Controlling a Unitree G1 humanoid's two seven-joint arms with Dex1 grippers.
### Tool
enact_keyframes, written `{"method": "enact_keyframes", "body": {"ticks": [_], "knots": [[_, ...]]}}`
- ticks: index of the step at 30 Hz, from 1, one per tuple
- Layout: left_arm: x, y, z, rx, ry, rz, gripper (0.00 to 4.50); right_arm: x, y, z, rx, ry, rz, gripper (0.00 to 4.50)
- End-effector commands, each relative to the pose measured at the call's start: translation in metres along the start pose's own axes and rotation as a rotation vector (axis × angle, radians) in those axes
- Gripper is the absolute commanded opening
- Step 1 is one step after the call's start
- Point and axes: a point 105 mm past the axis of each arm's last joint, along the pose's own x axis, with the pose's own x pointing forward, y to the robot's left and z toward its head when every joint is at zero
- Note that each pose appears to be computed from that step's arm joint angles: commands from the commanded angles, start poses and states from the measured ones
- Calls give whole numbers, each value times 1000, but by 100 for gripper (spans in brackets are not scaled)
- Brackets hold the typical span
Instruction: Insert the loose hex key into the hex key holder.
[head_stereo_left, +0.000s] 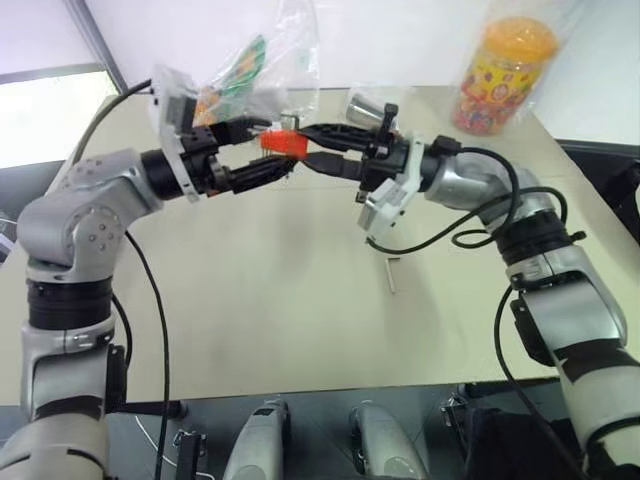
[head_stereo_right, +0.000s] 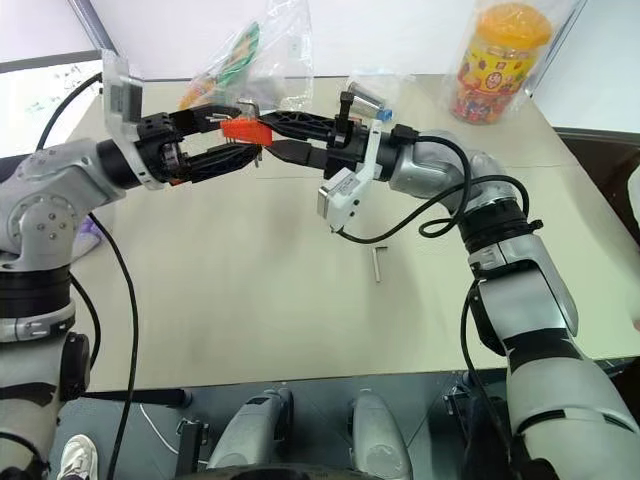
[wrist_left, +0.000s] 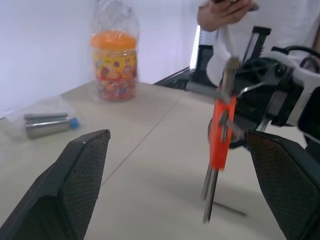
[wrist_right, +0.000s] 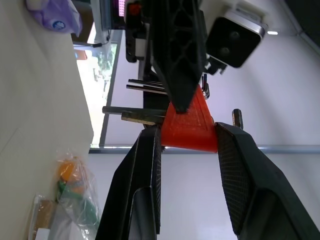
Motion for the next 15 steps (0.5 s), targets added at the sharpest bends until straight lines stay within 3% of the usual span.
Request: {"method": "enact_keyframes", "body": {"ticks": [1,15], "knots": [[-1,-8,17,15,-43,-52,450,1,-16,1,-30,-25,-22,100],[-4,-20,5,-27,-5,-98,450,0,-13,2,-17,-59,52,100]]}}
